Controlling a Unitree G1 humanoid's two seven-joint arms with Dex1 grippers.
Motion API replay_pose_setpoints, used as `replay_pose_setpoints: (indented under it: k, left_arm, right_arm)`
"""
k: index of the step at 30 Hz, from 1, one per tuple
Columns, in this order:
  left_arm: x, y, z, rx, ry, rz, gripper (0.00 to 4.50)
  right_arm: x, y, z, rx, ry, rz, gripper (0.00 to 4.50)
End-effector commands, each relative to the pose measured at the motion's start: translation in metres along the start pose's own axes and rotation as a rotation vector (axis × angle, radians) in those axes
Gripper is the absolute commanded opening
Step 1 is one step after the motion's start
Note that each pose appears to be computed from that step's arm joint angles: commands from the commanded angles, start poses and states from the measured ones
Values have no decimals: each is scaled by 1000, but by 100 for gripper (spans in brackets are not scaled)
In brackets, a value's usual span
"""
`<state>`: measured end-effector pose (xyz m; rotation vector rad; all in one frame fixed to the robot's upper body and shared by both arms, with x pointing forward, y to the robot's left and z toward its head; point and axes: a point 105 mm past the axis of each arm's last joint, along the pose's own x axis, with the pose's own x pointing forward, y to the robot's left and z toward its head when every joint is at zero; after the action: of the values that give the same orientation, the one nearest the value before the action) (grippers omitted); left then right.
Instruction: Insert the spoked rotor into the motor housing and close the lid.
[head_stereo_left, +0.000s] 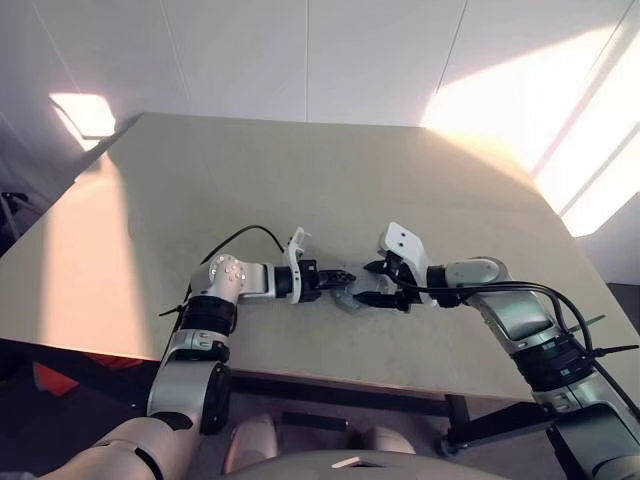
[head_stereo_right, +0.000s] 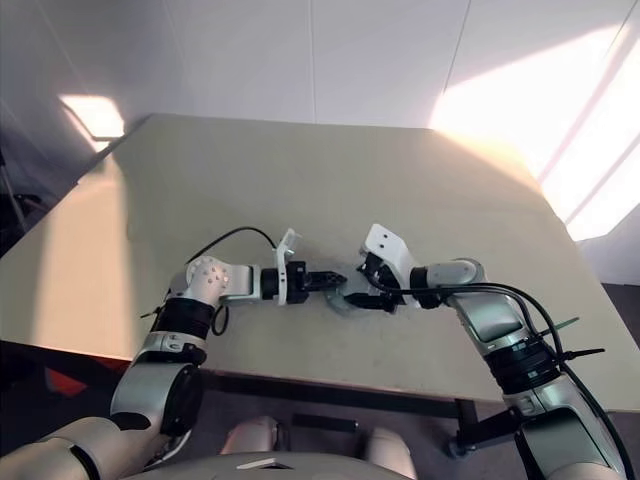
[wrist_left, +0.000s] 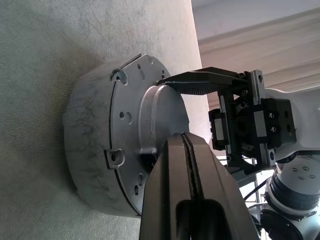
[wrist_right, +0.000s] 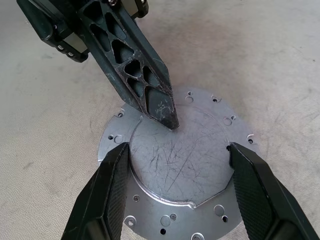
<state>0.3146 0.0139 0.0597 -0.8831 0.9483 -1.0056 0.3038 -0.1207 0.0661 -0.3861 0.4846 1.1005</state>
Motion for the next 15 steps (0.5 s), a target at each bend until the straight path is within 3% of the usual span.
replay_pose_setpoints:
  k: [1, 6, 10, 15]
  left_arm:
    - [-1, 0, -1, 4, -3, 17, 1]
    - [-2, 0, 0, 3, -18, 14, 1]
    - [-3, 0, 1, 7, -23, 19, 0]
    - [-5, 2, 3, 11, -30, 26, 0]
  right_arm:
    - [-3, -15, -49, 81, 191, -119, 300]
    - [-2, -20, -42, 59, 162, -124, 300]
    - [-7, -20, -25, 49, 75, -117, 435]
    - [-17, -13, 11, -10, -68, -88, 445]
